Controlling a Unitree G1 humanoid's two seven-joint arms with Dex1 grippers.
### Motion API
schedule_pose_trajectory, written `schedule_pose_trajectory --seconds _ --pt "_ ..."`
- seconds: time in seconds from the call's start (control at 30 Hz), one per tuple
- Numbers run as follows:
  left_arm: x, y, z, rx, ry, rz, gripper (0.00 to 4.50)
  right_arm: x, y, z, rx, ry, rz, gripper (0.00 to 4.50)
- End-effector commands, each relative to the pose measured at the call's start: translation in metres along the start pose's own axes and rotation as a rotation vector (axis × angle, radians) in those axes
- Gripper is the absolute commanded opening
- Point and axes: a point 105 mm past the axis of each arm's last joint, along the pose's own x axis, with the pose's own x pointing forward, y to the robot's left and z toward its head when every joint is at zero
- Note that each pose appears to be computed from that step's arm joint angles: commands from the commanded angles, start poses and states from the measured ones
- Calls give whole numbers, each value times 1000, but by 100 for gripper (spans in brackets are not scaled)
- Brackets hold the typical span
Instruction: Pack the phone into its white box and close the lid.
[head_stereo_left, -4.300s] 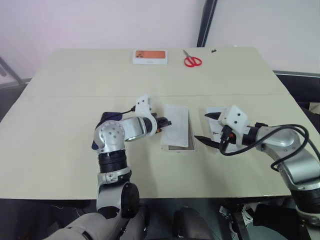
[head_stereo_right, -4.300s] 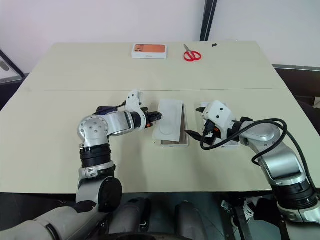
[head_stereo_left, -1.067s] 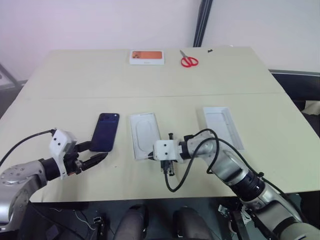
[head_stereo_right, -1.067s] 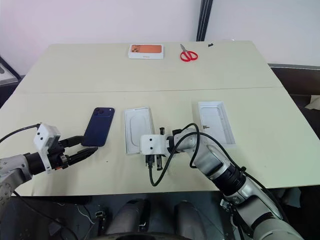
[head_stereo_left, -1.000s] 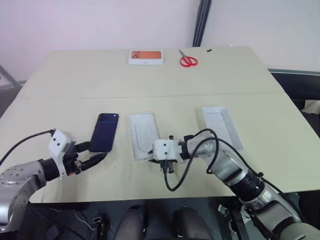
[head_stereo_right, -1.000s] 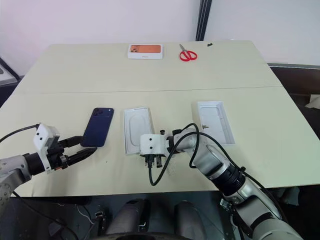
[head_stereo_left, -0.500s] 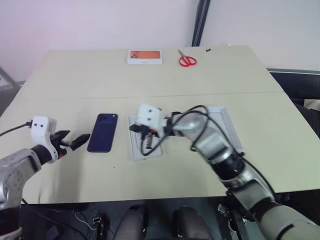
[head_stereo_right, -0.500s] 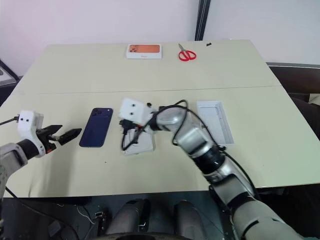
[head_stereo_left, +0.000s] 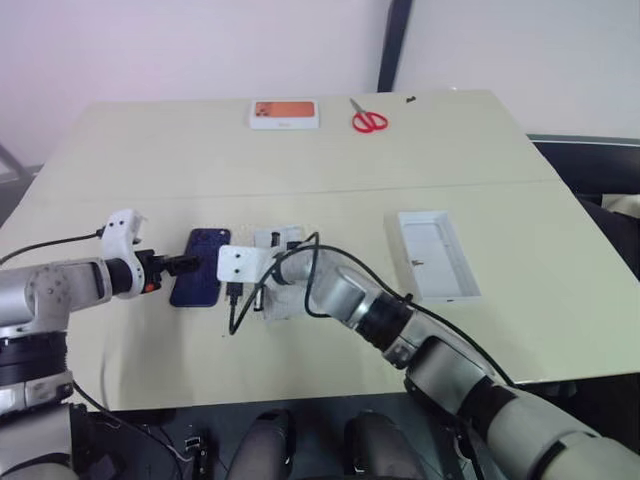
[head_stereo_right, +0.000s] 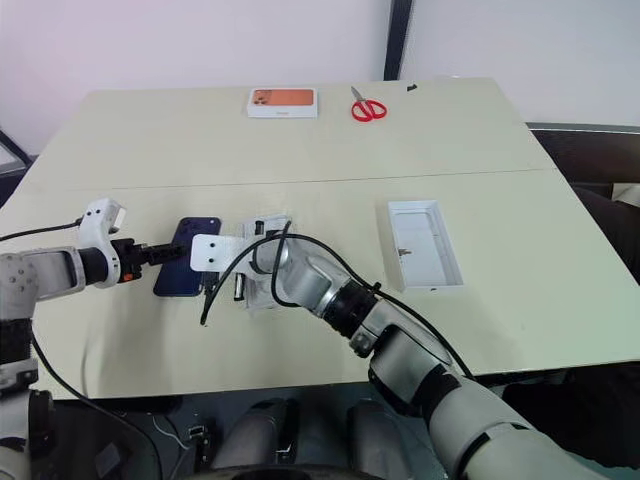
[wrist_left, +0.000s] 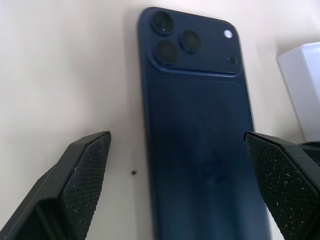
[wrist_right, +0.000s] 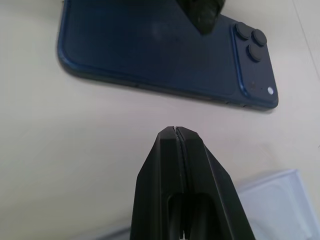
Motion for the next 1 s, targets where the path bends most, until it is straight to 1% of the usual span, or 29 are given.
schedule_pose_trajectory --seconds 0.03,0.17,0.27,0.37,0.5,0.63,0.8,0.9,1.0 --pt "10 -16 -21 -28 92 -81 447 5 -5 14 -74 -16 -18 0" --pt "14 -39 -37 -4 139 -171 447 8 -1 19 -91 -37 1 0" --pt "15 -49 -43 -15 145 -207 447 9 1 21 -89 -48 11 0" --pt "16 -56 -46 -41 137 -236 447 9 4 20 -87 -55 19 0" --pt "15 -63 -42 -96 105 -278 447 8 5 19 -88 -57 21 0" --pt "13 -65 -33 -155 56 -306 447 8 5 17 -87 -58 22 0" --pt "12 -68 -27 -178 38 -327 447 8 7 16 -86 -60 26 0" --pt "12 -63 -26 -187 29 -297 447 7 6 15 -84 -60 25 0" --pt "11 -50 -19 -219 -15 -244 447 5 4 15 -85 -61 21 0"
